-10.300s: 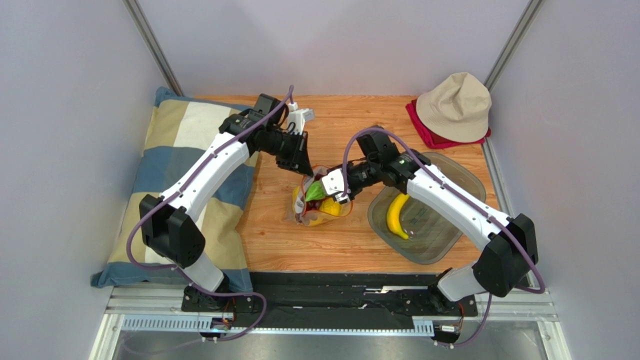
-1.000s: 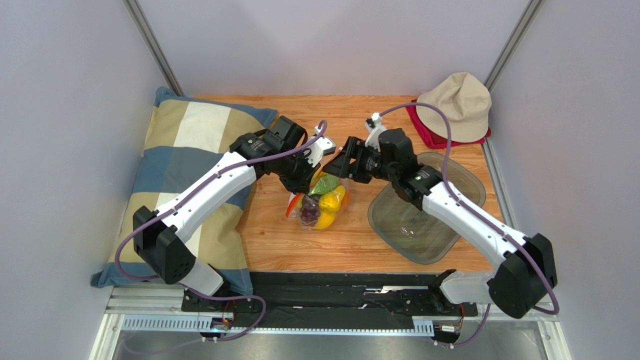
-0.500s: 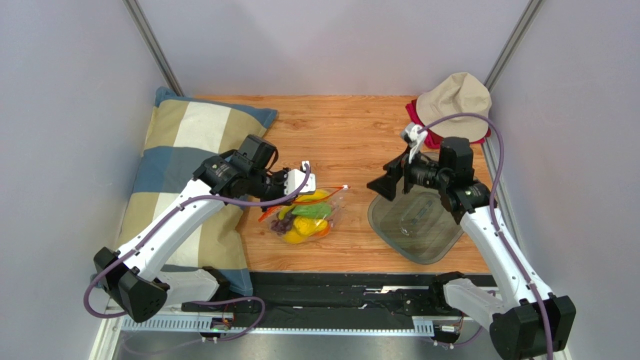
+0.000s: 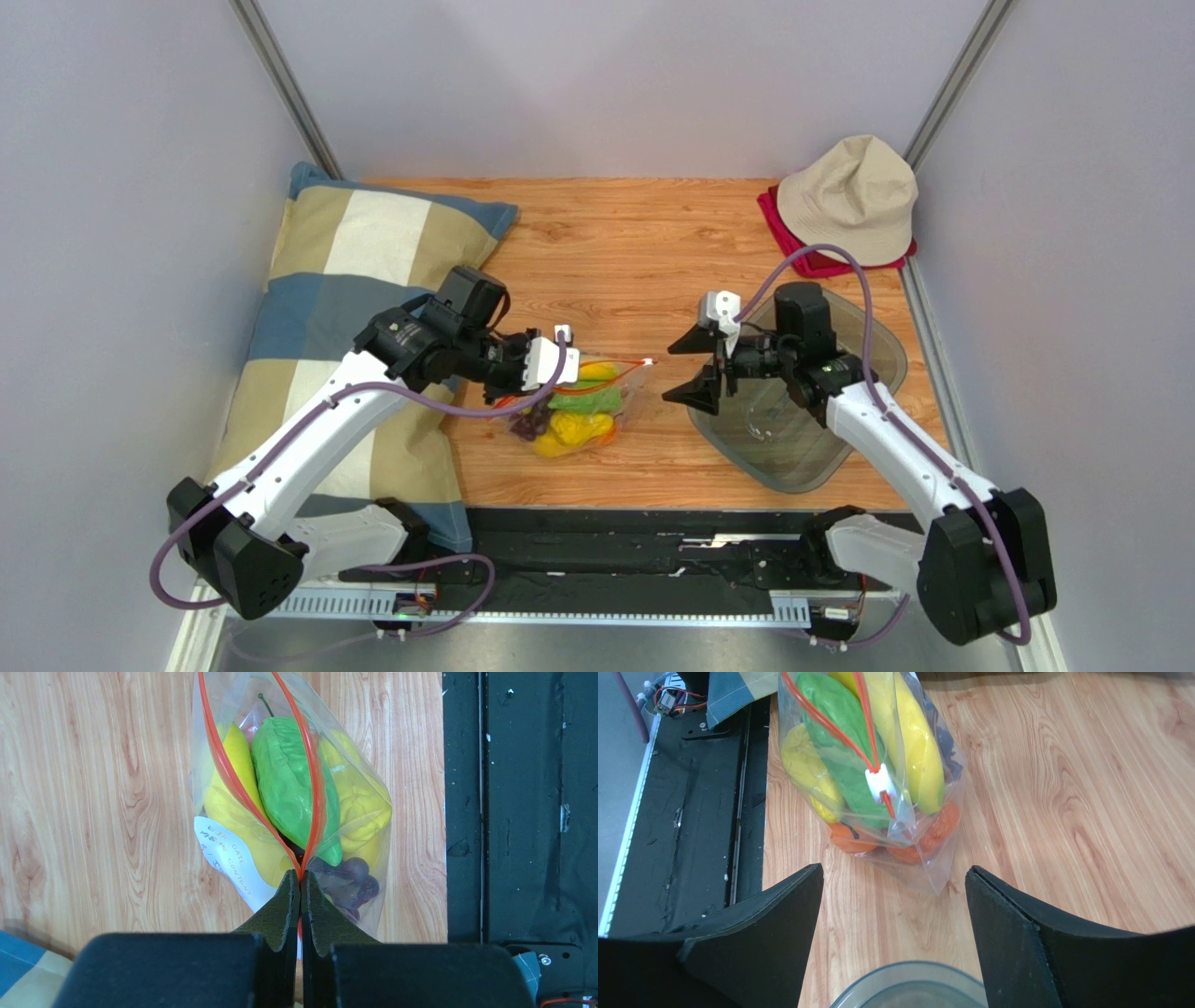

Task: Place the food in the zip-top bag and seal the zipper
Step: Zip the zipper food storage bag at the center of the board.

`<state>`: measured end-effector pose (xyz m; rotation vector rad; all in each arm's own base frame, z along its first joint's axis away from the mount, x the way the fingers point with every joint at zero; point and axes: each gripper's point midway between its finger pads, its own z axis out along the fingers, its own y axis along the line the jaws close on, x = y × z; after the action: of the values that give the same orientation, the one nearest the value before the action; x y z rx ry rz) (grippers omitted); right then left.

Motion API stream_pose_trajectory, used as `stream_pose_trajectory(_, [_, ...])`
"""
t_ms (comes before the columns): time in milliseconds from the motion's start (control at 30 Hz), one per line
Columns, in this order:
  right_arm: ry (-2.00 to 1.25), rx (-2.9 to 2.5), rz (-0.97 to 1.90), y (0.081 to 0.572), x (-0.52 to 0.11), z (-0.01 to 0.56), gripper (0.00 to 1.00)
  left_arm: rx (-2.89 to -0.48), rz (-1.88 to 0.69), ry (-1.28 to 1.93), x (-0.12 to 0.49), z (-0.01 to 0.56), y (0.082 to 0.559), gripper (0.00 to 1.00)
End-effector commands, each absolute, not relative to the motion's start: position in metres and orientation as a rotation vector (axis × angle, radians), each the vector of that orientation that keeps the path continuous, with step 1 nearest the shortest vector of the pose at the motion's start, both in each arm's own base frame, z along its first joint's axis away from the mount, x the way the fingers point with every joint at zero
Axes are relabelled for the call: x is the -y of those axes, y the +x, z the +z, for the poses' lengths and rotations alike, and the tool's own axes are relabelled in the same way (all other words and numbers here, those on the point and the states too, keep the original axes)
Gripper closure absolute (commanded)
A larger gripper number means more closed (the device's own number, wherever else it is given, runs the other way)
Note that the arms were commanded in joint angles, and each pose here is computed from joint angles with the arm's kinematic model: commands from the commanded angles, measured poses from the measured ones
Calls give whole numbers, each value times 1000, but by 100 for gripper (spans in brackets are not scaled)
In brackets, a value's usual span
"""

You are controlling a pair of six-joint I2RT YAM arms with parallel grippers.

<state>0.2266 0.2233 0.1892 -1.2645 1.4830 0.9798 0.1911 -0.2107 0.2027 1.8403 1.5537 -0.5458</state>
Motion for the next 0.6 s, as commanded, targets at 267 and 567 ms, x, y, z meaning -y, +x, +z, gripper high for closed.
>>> stream_pose_trajectory(267, [-1328,-1234,1017,252,-264,218,46,-1432,-572,1837,225,221,199,100])
stream_pose_trajectory(567, [-1353,-1234,1049,252,-270,214,80,-1441,-581,1818,223,223,203,100])
